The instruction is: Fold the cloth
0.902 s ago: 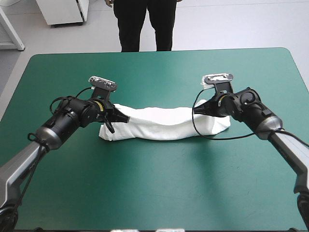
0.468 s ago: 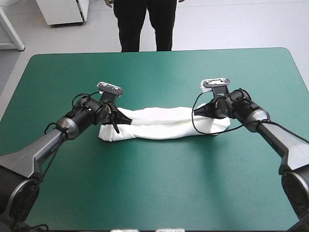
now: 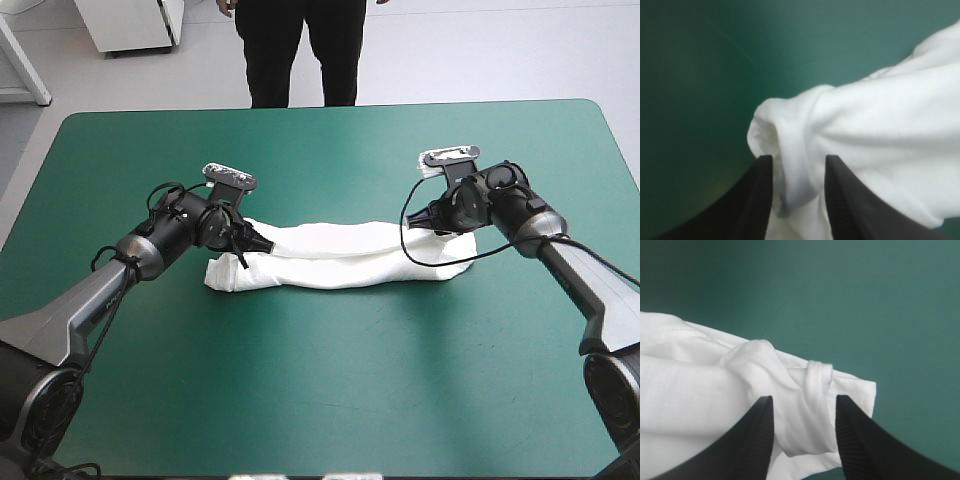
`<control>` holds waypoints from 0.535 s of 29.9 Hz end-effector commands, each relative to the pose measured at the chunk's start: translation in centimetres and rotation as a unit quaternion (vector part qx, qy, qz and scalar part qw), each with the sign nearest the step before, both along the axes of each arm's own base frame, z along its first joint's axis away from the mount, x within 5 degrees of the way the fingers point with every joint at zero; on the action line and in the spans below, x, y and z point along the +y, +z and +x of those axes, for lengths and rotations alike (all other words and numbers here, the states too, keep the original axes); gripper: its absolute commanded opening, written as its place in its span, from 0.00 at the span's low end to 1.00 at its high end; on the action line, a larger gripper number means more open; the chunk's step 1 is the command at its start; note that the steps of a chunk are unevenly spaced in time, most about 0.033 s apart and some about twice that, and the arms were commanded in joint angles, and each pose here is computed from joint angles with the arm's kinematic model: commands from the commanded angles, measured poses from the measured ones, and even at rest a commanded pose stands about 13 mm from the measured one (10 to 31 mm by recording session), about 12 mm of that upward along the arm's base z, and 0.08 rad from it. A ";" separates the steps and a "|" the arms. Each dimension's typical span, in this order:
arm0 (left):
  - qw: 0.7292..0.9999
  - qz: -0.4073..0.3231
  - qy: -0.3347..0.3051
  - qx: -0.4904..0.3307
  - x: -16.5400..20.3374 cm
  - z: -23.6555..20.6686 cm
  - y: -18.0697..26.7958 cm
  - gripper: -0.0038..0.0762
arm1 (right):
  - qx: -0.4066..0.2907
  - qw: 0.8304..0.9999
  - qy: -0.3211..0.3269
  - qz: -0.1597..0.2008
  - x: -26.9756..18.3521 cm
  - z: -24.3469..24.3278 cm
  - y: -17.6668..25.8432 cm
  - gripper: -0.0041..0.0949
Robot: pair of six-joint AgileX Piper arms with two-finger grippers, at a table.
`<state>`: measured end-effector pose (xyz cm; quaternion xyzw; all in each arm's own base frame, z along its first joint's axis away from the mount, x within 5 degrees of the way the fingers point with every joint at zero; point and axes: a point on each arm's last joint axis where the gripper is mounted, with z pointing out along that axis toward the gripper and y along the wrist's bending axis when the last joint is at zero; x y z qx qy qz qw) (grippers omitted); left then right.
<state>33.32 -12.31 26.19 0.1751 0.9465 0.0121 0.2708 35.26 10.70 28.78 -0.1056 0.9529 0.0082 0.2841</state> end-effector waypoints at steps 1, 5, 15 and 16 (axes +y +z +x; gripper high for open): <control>0.999 -0.012 -0.005 -0.036 0.3 -0.7 3.9 0.39 | -0.048 0.999 0.001 0.007 -0.4 -0.3 3.7 0.47; 0.998 -0.016 -0.018 -0.052 0.6 -1.6 6.7 0.43 | -0.074 0.997 0.003 -0.004 -0.9 -1.0 6.2 0.47; 0.979 -0.152 -0.113 -0.078 0.1 -7.7 14.7 0.29 | -0.140 0.988 -0.035 -0.057 -4.9 -7.6 13.4 0.47; 0.973 -0.169 -0.132 -0.082 -0.2 -8.2 15.1 0.19 | -0.148 0.986 -0.043 -0.062 -5.4 -8.6 14.2 0.47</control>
